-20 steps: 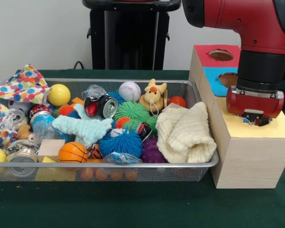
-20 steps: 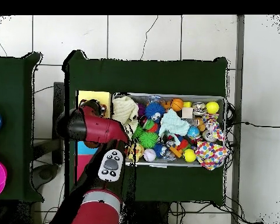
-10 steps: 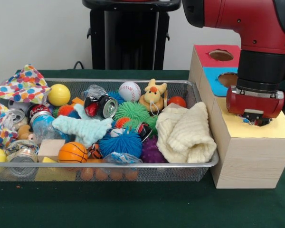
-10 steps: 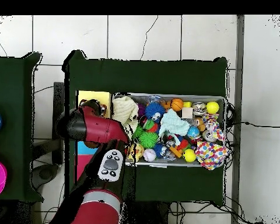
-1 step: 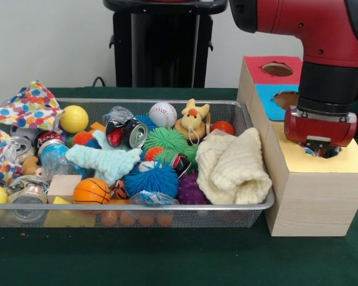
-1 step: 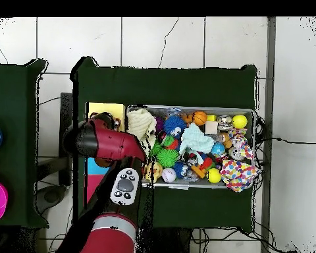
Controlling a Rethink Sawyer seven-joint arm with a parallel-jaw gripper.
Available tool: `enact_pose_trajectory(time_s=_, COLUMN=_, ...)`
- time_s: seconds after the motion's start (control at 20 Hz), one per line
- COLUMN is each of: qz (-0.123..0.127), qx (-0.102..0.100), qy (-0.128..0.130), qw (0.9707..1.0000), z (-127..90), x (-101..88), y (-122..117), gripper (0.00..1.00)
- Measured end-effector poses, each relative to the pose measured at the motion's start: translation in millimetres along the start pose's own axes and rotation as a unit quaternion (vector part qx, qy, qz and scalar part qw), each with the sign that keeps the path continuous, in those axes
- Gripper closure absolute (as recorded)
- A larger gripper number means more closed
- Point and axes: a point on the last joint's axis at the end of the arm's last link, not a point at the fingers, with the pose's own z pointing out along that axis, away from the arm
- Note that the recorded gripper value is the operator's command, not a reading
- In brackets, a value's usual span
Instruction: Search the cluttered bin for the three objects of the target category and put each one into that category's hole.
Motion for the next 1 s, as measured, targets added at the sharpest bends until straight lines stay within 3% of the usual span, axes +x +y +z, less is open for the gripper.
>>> enact_pose_trajectory(time_s=0.55, qz=-0.005, qx=0.011, qy=0.012, qw=0.9999, z=-4.9, x=-4.3, y=-5.3, gripper=1.00)
enact_pose_trajectory(time_s=1.0, qz=-0.003, qx=0.011, qy=0.045, qw=0.9989, z=-9.8, x=1.5, y=-6.2, gripper=1.00)
